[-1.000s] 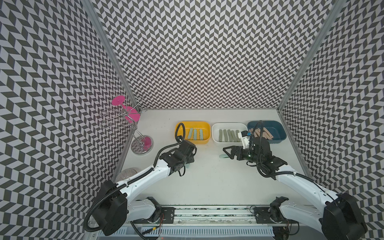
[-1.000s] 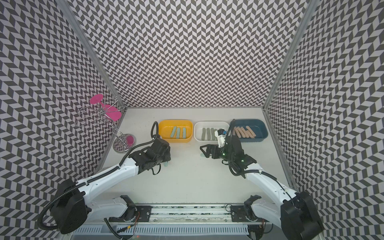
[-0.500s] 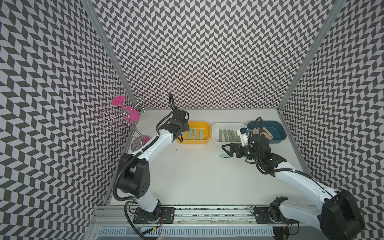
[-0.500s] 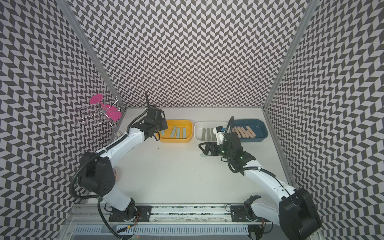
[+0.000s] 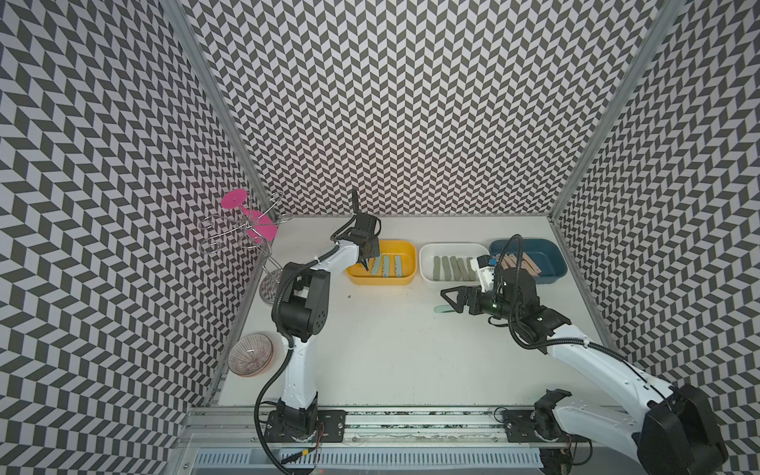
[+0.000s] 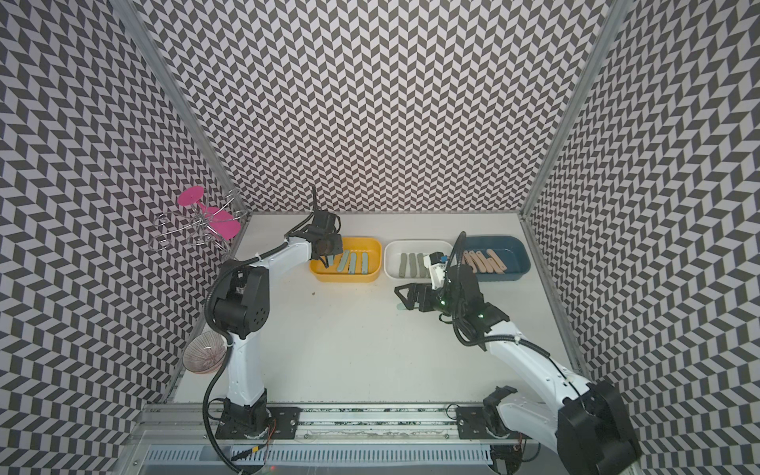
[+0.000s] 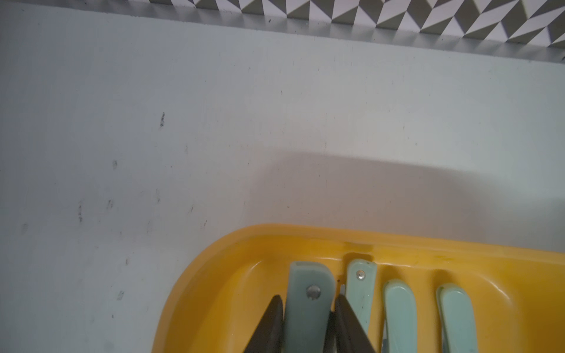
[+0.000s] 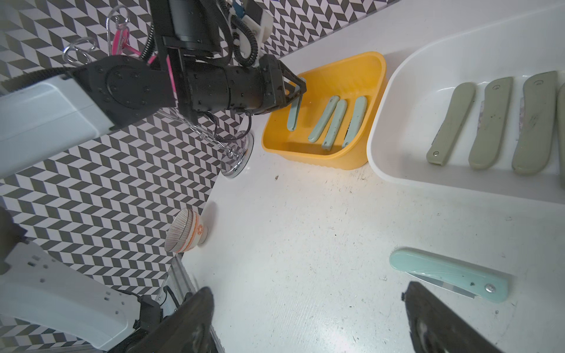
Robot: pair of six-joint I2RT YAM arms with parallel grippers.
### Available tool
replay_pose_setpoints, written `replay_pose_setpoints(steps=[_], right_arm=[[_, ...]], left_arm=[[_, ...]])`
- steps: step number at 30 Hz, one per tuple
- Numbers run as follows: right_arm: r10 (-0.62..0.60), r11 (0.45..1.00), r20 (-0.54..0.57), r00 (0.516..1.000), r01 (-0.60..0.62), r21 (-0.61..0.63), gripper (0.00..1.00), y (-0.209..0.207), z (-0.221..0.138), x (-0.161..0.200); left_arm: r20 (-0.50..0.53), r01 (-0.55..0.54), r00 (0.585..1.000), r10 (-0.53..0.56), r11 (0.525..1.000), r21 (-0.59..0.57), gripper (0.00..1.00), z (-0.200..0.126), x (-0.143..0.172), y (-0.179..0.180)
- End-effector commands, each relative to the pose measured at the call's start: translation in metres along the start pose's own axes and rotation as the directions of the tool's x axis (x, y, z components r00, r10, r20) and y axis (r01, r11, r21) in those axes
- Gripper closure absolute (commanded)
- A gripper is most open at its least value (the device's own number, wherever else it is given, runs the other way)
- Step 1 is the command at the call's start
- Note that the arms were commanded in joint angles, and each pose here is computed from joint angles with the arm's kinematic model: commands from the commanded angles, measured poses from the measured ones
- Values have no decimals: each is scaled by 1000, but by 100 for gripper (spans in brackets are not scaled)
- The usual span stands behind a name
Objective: Place the fruit knives into the storage box by color
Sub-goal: Place the fruit knife in the storage box.
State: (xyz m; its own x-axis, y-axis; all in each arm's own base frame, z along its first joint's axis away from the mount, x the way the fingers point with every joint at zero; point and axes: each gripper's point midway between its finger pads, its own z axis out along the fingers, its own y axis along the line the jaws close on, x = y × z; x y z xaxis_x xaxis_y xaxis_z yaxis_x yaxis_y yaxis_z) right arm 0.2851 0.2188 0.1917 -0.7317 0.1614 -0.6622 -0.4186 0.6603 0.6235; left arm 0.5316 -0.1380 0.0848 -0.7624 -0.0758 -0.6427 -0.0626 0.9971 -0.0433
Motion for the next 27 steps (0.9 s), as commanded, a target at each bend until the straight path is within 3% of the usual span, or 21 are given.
replay_pose_setpoints(steps=[1,16,27], right_arm=[[-32,999,39,999,32,-9,5,5,-6,-7],[-32,999,40,999,32,-5,5,4,-8,-5],[-31,1000,45,998,31,-3,5,4,-8,-7]], left_arm=[[6,-21,1000,21,1000,0,71,6,-7,-1],[-63,-12,998,12,1000,-5,70,33,18,-2],[-80,-12,997,12,1000,3,59,31,20,-4]])
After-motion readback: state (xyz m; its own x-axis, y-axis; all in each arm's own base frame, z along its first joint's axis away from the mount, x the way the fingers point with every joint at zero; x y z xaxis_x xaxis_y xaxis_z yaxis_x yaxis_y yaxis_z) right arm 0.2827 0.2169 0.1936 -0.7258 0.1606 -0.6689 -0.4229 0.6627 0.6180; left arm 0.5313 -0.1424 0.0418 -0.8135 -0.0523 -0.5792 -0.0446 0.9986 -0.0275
